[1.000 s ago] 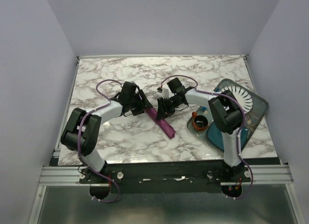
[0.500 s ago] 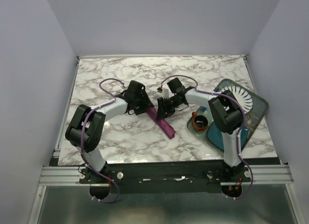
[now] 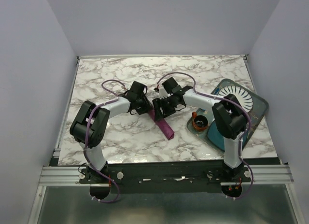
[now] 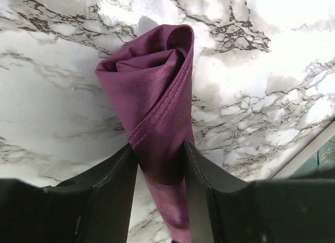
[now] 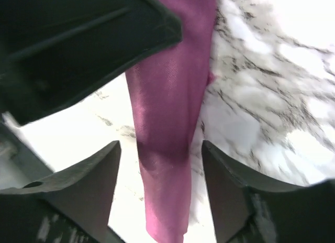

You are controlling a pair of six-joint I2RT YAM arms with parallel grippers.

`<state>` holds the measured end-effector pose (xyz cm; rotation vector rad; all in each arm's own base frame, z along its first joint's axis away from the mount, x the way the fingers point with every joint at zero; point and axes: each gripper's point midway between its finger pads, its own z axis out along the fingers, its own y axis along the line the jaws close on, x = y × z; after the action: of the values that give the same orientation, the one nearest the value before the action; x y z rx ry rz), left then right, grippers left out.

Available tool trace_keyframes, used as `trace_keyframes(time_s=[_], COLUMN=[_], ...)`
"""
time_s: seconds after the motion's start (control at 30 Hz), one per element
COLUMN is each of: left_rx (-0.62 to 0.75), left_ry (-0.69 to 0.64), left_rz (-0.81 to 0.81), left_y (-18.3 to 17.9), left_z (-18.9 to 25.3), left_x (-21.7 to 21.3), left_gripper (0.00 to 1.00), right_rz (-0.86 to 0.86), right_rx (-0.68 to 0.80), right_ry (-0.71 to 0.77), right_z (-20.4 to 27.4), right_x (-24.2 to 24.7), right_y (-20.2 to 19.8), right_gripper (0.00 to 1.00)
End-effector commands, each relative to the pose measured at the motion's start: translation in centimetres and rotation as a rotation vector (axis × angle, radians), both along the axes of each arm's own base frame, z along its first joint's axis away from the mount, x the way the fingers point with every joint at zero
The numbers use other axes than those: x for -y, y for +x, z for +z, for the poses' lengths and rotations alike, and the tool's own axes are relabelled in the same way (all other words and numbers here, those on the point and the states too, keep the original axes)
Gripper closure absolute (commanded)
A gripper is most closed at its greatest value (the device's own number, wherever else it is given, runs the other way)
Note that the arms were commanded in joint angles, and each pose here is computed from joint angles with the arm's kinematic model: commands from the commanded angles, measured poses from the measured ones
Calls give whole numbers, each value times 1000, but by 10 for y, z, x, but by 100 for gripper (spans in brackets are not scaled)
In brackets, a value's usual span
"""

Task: Fold the napkin, place the utensils inside, and roll it up
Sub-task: Roll the napkin with the utensil

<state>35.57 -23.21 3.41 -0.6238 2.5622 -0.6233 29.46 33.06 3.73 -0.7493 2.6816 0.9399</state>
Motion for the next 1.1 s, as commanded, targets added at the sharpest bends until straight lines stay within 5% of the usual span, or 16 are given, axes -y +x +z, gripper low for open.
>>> trace_keyframes(time_s=[0.0,0.17,0.37,0.8,1.07], left_rx=[-19,-19,-37,-24,-12], left_ry=[40,30,11,-37,-70], left_rz=[12,2,7,27,17], left_y=[-8,-10,-13,-15,-18], left_z=[-12,-9,-10,-7,-8], left_x=[-9,-8,-8,-7,-6], left_gripper=[53,53,53,53,53], right_rz=[-87,-202,-172,-124,-144], right_rx=[315,566,680,597,588], right_ry=[-284,-396,-430,-411,-455], right_z=[28,41,29,-13,-29], right_x=[13,10,-8,-29,-17], right_y=[10,18,6,-10,-7], right_gripper=[25,20,18,23,37])
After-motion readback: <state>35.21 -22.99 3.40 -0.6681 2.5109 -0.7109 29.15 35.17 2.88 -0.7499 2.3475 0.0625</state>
